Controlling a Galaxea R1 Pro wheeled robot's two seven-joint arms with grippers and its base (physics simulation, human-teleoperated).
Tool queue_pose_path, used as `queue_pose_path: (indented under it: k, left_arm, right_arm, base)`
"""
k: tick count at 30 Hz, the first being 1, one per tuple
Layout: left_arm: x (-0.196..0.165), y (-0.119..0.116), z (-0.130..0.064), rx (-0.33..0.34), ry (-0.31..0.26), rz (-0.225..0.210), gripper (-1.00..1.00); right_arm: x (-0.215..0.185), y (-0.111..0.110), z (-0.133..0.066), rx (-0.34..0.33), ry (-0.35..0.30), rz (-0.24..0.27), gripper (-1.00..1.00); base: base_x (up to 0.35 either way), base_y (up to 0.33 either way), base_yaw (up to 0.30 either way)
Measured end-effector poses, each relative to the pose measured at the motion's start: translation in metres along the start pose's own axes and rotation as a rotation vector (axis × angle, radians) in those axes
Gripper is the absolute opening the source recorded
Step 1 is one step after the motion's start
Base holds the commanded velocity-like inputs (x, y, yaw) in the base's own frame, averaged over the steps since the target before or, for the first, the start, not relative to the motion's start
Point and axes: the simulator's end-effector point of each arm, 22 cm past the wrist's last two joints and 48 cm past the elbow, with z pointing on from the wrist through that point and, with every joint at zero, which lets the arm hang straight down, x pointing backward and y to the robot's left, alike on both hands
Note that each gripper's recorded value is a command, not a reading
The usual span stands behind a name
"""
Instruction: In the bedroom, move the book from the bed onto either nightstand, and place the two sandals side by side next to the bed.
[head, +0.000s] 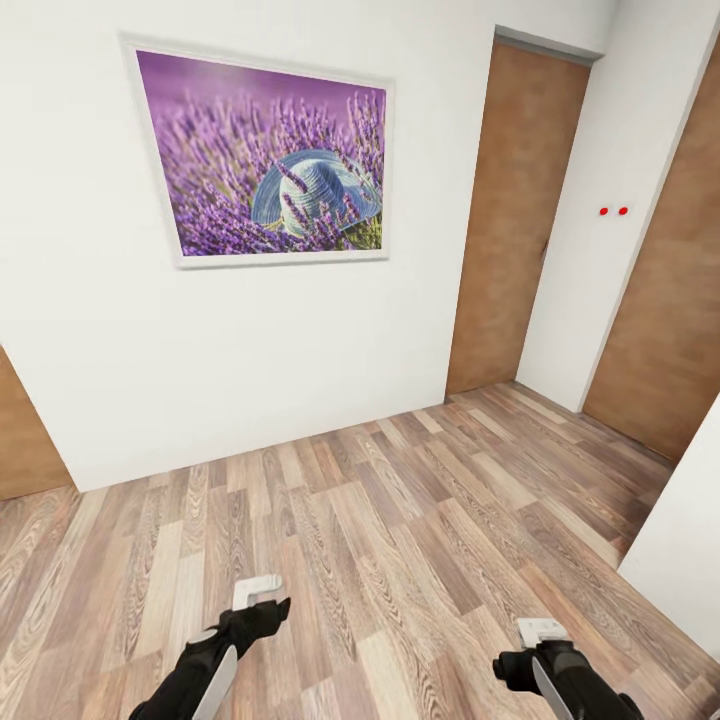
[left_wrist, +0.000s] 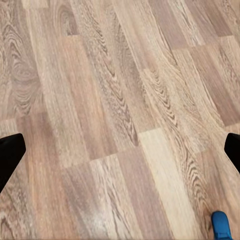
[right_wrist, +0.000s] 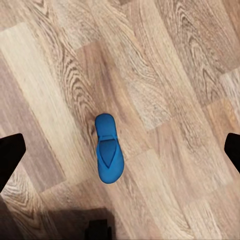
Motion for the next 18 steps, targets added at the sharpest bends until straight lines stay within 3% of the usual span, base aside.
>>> queue_pose_path:
  k: [14, 18]
  left_arm:
    - [0.037, 0.007, 0.018, -0.007, 0.029, -0.002, 1.00]
    - [0.043, 0.010, 0.024, -0.010, 0.008, -0.001, 1.00]
  right_arm:
    - [0.014, 0.006, 0.023, -0.002, 0.008, -0.007, 1.00]
    - [0.017, 0.007, 0.029, -0.002, 0.008, -0.008, 1.00]
  base:
    - [0.000, 0.000, 0.000]
    - [0.000, 0.000, 0.000]
